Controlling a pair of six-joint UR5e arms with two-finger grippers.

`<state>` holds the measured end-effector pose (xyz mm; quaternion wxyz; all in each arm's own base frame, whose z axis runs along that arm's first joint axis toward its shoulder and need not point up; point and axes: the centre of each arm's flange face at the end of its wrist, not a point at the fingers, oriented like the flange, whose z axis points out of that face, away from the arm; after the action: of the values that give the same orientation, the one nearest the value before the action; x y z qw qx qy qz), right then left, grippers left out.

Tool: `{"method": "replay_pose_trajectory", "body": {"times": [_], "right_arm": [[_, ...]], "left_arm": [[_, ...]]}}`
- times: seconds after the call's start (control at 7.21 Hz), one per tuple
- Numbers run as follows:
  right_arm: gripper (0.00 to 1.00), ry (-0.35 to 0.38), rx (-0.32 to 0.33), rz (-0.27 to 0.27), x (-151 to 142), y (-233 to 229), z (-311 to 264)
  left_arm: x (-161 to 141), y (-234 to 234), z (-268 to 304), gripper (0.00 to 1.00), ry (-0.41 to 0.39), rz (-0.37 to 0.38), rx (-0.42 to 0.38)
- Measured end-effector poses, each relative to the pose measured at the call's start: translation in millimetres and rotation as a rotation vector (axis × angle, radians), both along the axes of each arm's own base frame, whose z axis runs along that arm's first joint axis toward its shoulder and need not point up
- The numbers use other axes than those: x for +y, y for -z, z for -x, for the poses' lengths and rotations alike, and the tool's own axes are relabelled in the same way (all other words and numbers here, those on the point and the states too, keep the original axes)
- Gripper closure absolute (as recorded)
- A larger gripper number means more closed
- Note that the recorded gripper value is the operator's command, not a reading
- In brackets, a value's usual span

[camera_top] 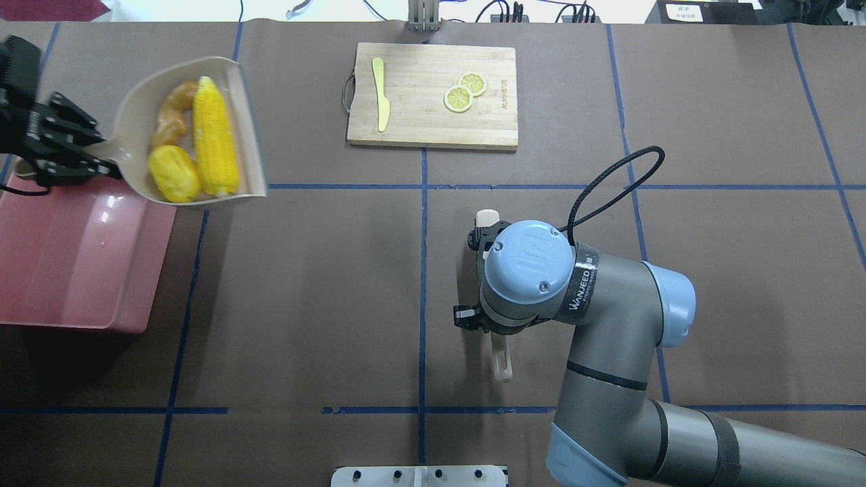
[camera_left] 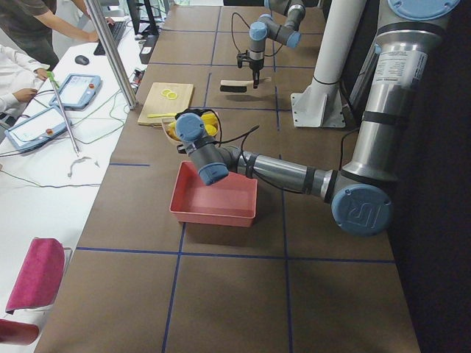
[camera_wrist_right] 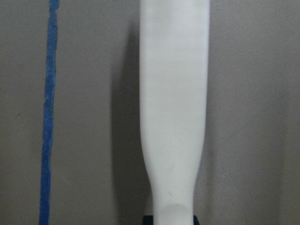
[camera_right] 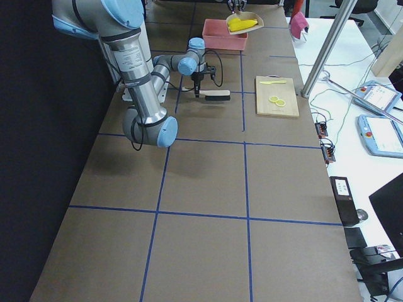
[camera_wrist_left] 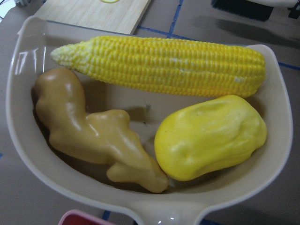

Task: Sweep and dump trash into bin
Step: 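Lift the loaded dustpan with the left gripper over the pink bin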

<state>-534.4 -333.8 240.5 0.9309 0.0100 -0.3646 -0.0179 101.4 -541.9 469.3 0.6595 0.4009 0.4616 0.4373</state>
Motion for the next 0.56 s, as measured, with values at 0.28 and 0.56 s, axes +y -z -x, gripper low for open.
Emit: {"method": "replay_pose_trajectory", "body": {"times": [0.28, 0.56], "right_arm": [[1.00, -0.004, 0.001, -0.003, -1, 0, -1], [1.00, -0.013, 0.007, -0.011, -2, -2, -1]], "left_arm": [[-8, -28, 44, 1.00, 0.046, 0.026, -0.001], [-12, -56, 75, 1.00, 0.085, 0.027, -0.021]]}}
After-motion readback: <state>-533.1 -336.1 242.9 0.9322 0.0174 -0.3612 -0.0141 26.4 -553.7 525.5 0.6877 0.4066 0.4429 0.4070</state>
